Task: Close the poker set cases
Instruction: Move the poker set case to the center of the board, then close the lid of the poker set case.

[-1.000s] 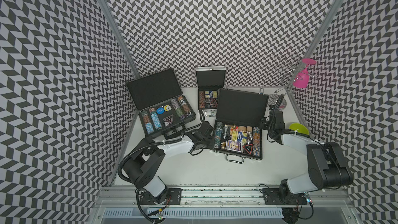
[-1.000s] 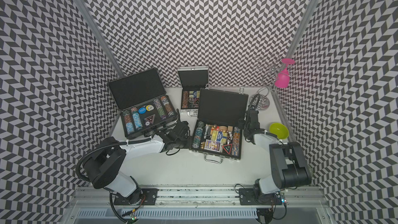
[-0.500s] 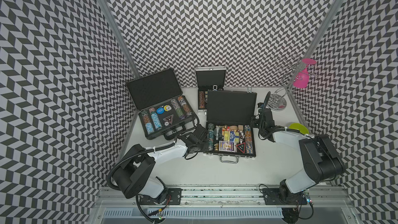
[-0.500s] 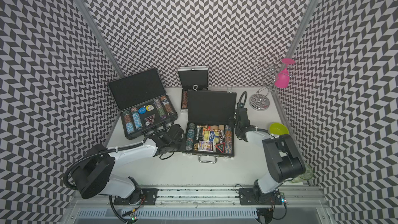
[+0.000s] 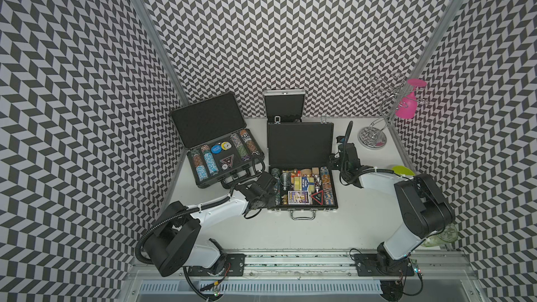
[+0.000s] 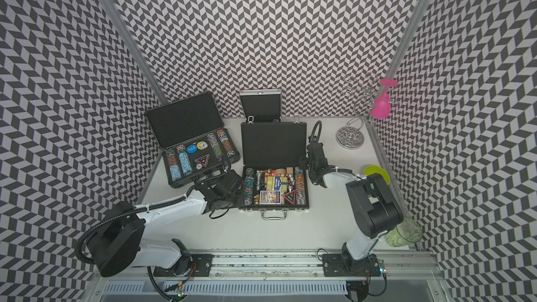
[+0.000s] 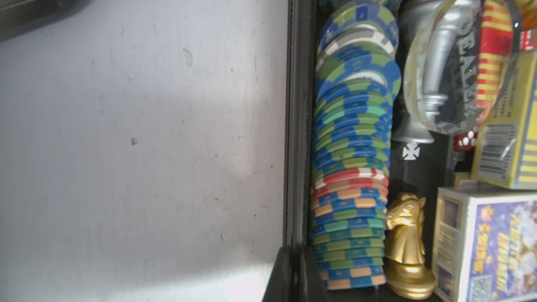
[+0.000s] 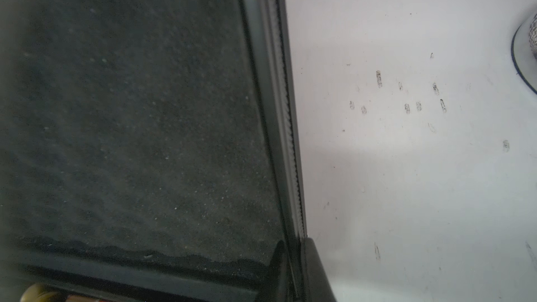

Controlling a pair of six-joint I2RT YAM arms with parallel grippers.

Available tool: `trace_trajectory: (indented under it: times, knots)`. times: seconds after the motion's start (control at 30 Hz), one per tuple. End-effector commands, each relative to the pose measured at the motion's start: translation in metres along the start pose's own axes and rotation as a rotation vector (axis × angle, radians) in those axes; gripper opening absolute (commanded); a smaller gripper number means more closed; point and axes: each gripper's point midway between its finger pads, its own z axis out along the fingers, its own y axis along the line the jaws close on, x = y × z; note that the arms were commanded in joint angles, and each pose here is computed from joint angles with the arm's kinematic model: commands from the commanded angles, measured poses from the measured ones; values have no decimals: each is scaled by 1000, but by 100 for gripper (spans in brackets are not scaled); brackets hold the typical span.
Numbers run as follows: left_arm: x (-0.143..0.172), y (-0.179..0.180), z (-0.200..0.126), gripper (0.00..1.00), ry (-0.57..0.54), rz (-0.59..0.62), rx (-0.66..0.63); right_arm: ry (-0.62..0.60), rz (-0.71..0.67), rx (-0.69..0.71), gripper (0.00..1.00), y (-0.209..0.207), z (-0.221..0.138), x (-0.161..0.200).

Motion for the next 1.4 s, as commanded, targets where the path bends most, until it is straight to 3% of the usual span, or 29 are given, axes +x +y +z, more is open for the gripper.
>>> trace_trajectory:
  times: [0.0, 0.33, 0.7, 0.93, 1.03, 1.2, 1.3, 1.37]
  knots:
    - [-13, -1, -1, 5, -46, -62, 13, -47, -19, -174, 17, 49, -7, -18]
    - [-40, 6, -20, 18, -104, -57, -9, -82, -41, -109, 34, 37, -23, -30]
    - [-96, 9, -51, 41, -230, -34, 22, -130, -47, -55, 46, 21, -45, -46]
    - [-158, -13, -60, 73, -308, -11, 141, -161, -48, -31, 57, 16, -59, -59]
    - [-181, -17, -64, 100, -350, -24, 200, -160, -48, -37, 59, 17, -60, -59]
    - [-212, -6, -74, 99, -422, -89, 333, -150, -47, -38, 60, 17, -55, -56]
    - [-226, -22, -88, 100, -457, 17, 522, -151, -41, -56, 60, 20, -55, -56]
    - [-232, -28, -89, 100, -454, 117, 554, -153, -36, -68, 60, 22, -55, -57]
